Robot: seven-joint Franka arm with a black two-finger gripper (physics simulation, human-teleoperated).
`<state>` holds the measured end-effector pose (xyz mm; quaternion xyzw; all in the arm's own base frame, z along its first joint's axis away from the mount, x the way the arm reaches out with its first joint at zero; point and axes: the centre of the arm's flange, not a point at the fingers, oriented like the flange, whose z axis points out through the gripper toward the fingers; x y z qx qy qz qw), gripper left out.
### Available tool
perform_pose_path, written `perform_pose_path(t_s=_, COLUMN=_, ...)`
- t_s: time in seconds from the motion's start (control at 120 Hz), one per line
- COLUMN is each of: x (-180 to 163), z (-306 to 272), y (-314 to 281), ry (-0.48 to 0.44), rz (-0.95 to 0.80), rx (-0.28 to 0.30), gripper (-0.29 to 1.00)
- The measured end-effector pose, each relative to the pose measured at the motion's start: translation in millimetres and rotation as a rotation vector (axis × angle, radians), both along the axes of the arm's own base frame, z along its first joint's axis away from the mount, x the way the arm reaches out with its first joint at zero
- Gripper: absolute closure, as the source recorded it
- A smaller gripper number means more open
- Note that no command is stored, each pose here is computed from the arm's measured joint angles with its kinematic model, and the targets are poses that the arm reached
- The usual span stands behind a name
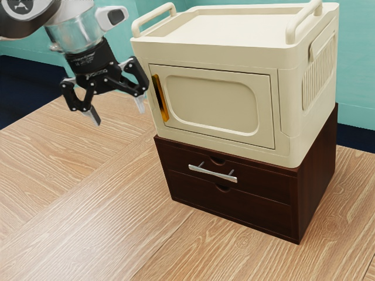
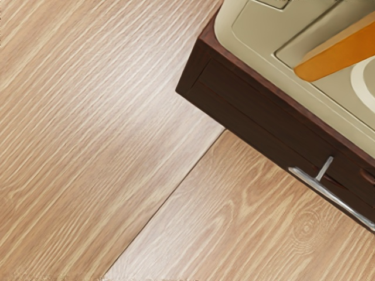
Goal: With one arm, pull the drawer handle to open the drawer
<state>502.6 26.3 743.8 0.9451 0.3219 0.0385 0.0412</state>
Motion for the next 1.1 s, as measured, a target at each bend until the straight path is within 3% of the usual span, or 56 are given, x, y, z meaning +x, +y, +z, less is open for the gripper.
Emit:
perform_pose_path(t_s=0.325, x=10, z=-71, y=-34, ry=0.076, rz=0.302, rx=-0.063, gripper=0.00)
perform_pose_path(t_s=0.592, x=22, z=-120, y=-48, ry=0.020, rz=0.492, rx=-0.154, gripper=0.00)
perform_pose_path(t_s=1.1, x=35, z=-150, y=-67, ry=-0.094, rz=0.679, rx=-0.233, gripper=0.15)
